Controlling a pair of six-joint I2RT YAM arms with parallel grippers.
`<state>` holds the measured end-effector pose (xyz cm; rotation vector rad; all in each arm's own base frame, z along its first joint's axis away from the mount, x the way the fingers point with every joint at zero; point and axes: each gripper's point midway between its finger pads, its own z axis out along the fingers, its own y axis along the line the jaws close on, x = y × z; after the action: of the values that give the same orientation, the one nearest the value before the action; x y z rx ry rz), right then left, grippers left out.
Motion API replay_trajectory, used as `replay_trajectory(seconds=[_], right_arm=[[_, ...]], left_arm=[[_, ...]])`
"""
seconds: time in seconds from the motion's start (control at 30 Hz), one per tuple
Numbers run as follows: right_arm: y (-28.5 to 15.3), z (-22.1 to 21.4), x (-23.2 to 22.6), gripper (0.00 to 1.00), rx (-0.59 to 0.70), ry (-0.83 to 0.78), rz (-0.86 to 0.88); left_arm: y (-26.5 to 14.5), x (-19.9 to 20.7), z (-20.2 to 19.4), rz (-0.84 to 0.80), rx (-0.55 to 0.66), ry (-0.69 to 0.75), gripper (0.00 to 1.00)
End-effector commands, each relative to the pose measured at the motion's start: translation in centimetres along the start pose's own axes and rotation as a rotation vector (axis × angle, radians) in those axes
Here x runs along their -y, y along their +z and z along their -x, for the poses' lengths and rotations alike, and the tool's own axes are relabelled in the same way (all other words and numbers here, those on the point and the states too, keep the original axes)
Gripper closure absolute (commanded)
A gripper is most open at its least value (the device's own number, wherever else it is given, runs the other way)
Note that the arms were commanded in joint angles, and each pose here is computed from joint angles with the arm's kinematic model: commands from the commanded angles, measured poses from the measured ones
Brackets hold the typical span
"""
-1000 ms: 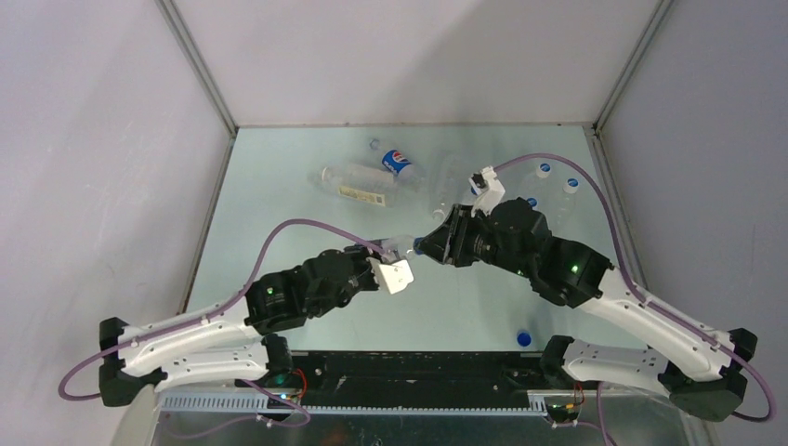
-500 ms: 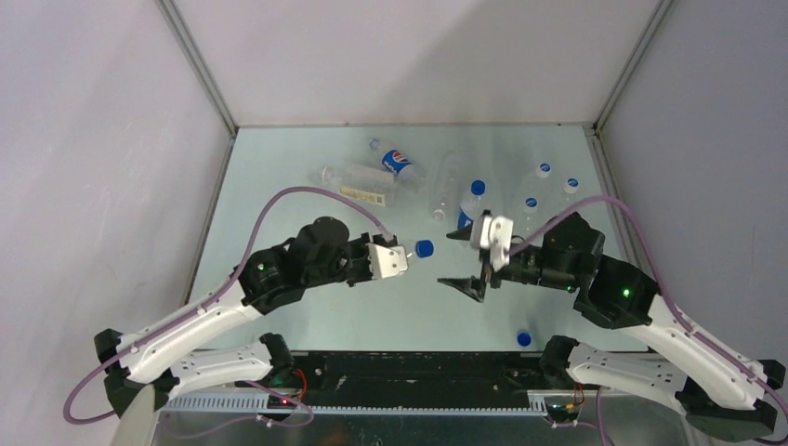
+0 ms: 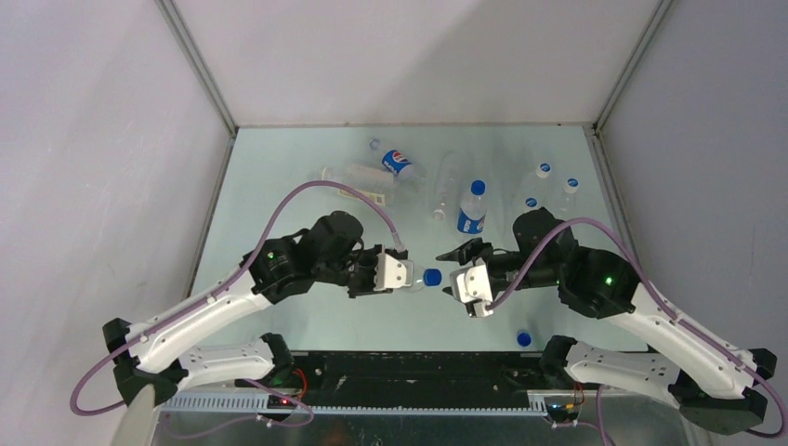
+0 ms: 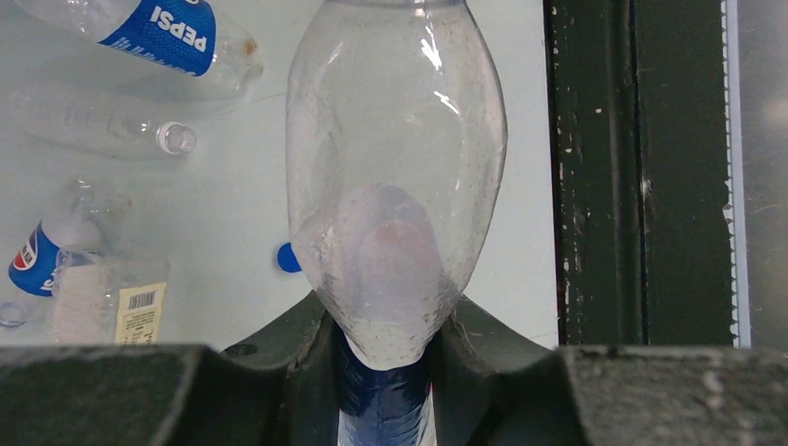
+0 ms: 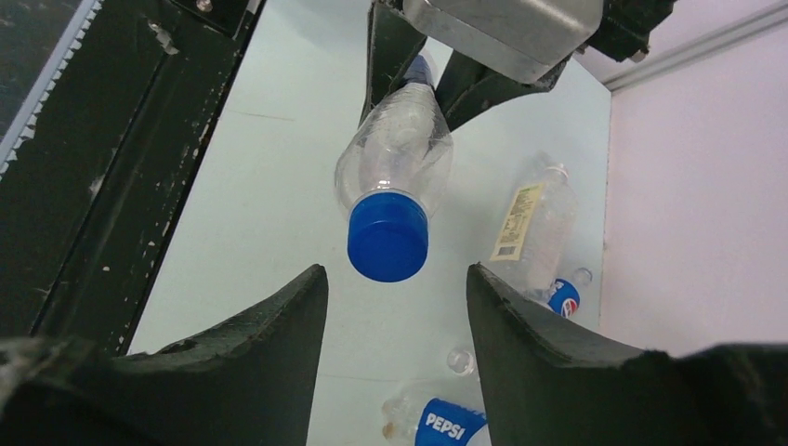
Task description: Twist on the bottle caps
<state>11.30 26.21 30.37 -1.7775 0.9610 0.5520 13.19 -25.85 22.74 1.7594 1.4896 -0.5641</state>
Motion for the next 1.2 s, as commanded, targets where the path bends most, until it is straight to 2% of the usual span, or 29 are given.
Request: replay_trajectory(seconds=[0.0,0.03,0.17,0.5,0.57,0.73,0.8,0.87,0.9,0.93,0.97,1.03,1.13,1.17], right_arm=[[-0.6,2.0,0.3,0.45,0.058,-0.084,0.025],[-0.5,2.1,0.2,0.49,0.061,-0.086,0.028],[-0.1,2.2,0.1,0.54,0.064,-0.089,0.041],[0.8,2.0,-0.2,0.55,0.06,-0.087,0.071],[1.0,1.8,-0.3,0.6,0.053,-0.075,0.075],[1.5,1.7,-0.3,0.86,0.048,0.053,0.071],[1.8,1.9,-0.1,0.96,0.05,0.168,0.05],[2.2,2.2,0.9,1.0,0.053,0.368,-0.026],[2.4,1.9,2.3,1.0,0.045,0.551,-0.135],[2.5,1.6,2.9,1.0,0.038,0.651,-0.19],[2.3,1.0,4.1,1.0,0.033,0.849,-0.305],[2.2,0.2,4.9,1.0,0.043,1.144,-0.428],[2.3,-0.6,5.4,1.0,0.073,1.412,-0.521],[2.3,-0.6,5.7,1.0,0.095,1.442,-0.53]], left_arm=[[-0.8,-0.2,2.0,-0.013,0.059,0.03,1.0],[-0.8,-0.2,2.0,-0.013,0.06,0.03,1.0],[-0.6,-0.2,2.0,-0.018,0.061,0.03,1.0],[-0.6,-0.3,2.5,-0.021,0.076,0.031,1.0],[-0.7,-0.3,2.7,-0.018,0.086,0.03,1.0],[-0.8,-1.1,3.3,0.038,0.119,0.027,1.0],[-1.0,-2.2,3.1,0.12,0.109,0.017,1.0],[-1.2,-3.3,3.1,0.205,0.111,0.017,1.0],[-1.0,-3.5,3.3,0.235,0.127,0.024,1.0],[-1.6,-4.3,3.2,0.299,0.127,0.019,1.0],[-1.7,-4.5,3.5,0.333,0.151,0.029,1.0],[-2.4,-5.9,2.9,0.461,0.129,0.028,1.0],[-2.8,-6.7,2.6,0.569,0.116,0.061,1.0],[-2.5,-6.5,2.2,0.577,0.1,0.068,1.0]])
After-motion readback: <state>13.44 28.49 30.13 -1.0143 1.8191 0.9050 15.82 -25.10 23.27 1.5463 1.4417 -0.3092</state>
